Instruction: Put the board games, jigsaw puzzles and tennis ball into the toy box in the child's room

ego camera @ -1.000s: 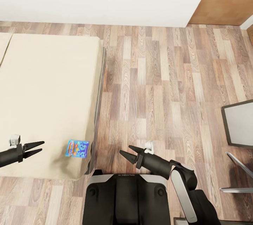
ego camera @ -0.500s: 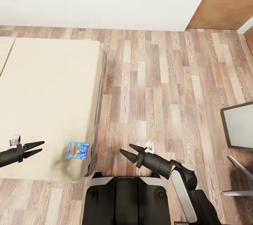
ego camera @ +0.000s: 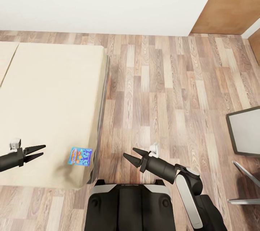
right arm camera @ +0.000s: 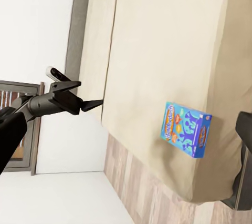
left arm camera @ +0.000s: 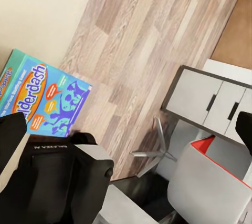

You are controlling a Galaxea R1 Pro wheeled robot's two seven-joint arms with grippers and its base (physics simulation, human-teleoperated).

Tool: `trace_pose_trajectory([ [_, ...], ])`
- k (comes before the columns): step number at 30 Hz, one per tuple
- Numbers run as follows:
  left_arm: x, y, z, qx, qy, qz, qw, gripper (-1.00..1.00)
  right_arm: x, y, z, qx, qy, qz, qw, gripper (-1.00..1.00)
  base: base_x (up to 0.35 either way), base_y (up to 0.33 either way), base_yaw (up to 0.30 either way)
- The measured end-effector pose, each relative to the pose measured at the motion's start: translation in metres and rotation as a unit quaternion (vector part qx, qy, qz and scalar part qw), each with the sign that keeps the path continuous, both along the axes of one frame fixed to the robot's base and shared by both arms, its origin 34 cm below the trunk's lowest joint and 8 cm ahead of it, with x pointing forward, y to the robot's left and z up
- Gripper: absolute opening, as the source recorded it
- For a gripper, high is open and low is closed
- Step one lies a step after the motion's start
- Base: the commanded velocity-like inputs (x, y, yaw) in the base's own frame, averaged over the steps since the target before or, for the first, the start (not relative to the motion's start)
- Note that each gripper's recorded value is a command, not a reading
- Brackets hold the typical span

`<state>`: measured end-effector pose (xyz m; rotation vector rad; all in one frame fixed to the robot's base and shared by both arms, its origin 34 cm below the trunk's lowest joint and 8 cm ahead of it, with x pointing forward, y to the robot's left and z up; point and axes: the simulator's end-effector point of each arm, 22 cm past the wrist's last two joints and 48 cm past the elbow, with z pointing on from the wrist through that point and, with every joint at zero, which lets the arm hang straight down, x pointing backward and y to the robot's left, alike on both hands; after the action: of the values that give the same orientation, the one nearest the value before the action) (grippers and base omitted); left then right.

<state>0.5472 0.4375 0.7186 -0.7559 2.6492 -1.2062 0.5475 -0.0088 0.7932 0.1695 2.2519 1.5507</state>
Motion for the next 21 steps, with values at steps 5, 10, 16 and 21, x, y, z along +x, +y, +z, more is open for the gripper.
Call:
trace_pose_trajectory([
  [5,0.002,0.000,0.004,0.000,-0.004,0.000,1.0000,1.00,0.002,0.000,0.004,0.001,-0.005,0.000,1.0000,1.00,0.000,0.000,0.000],
  [10,0.004,0.000,0.007,0.000,-0.008,0.000,1.0000,1.00,0.004,0.000,0.008,0.001,-0.009,0.000,1.0000,1.00,0.000,0.000,0.000],
  [16,0.007,0.000,0.011,0.000,-0.013,0.000,0.9999,1.00,0.006,0.000,0.013,0.002,-0.015,0.000,0.9999,1.00,-0.029,0.000,0.000],
  [21,0.009,0.000,0.015,0.000,-0.016,0.000,0.9999,1.00,0.007,0.000,0.016,0.001,-0.018,0.000,0.9998,1.00,-0.087,0.000,0.000],
])
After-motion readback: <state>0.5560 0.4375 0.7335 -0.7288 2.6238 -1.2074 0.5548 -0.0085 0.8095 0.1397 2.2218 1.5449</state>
